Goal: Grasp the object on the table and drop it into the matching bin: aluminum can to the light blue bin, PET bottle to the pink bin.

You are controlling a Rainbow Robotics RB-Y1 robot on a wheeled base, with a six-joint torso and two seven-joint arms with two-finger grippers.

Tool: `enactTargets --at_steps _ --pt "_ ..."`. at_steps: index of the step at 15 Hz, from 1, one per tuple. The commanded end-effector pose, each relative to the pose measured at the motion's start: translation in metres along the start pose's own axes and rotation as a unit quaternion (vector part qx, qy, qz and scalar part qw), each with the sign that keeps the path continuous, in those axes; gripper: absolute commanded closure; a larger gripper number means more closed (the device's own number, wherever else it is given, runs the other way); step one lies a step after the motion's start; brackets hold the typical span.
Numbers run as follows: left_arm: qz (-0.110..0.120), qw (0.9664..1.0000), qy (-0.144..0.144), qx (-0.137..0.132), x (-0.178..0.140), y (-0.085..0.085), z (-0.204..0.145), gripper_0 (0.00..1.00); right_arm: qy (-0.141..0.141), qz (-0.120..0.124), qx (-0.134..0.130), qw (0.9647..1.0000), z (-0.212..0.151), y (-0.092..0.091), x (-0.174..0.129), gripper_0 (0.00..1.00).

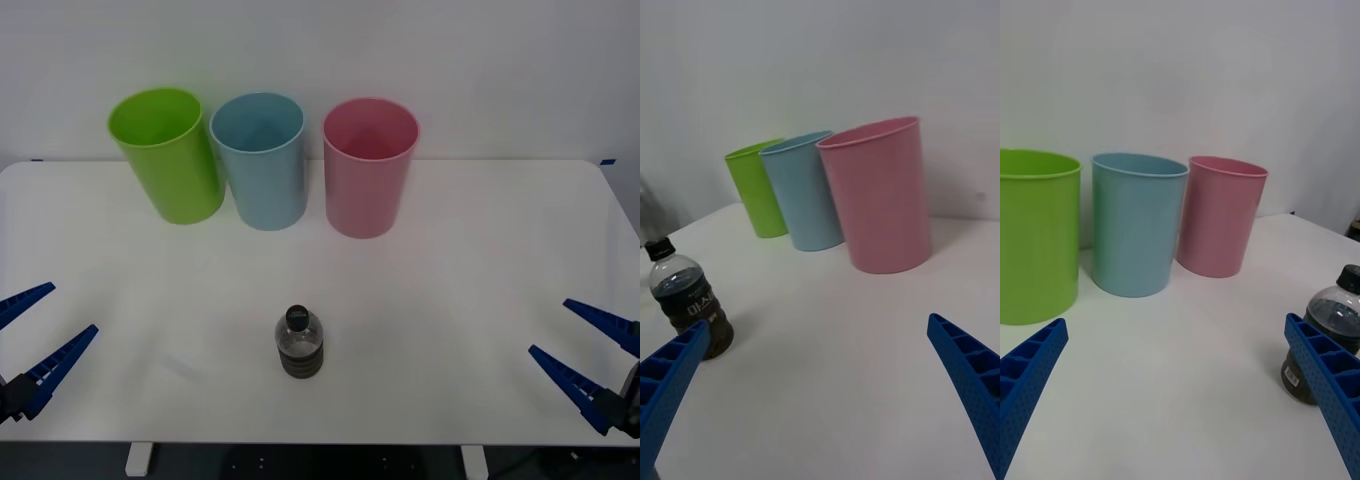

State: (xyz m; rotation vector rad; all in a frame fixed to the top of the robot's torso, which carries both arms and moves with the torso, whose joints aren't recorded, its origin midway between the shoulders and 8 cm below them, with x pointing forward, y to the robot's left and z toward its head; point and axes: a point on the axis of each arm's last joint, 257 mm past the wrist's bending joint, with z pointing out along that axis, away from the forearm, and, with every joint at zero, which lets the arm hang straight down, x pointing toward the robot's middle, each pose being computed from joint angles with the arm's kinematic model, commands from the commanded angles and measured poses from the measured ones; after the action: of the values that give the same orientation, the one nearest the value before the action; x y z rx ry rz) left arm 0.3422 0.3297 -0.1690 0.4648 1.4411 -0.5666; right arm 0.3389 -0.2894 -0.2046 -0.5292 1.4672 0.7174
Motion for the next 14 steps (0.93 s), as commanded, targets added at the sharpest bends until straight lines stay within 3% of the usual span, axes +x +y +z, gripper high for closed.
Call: enactTargets --at_steps 1,3,6,14 --pt "0.0 1.0 0.0 0.0 0.0 0.0 0.0 0.0 0.003 -0.029 -0.039 0.9988 0.012 0.009 0.01 0.0" --pt "0.0 1.0 0.0 0.0 0.0 0.0 0.0 0.0 0.005 -0.062 -0.053 0.9966 0.019 0.011 0.017 0.0" --pt "0.0 1.0 0.0 0.0 0.0 0.0 0.0 0.0 0.014 -0.083 -0.07 0.994 0.031 0.013 0.031 0.0" --pt "0.0 1.0 0.0 0.0 0.0 0.0 0.0 0.0 0.023 -0.086 -0.138 0.9865 0.079 0.044 0.058 0.0"
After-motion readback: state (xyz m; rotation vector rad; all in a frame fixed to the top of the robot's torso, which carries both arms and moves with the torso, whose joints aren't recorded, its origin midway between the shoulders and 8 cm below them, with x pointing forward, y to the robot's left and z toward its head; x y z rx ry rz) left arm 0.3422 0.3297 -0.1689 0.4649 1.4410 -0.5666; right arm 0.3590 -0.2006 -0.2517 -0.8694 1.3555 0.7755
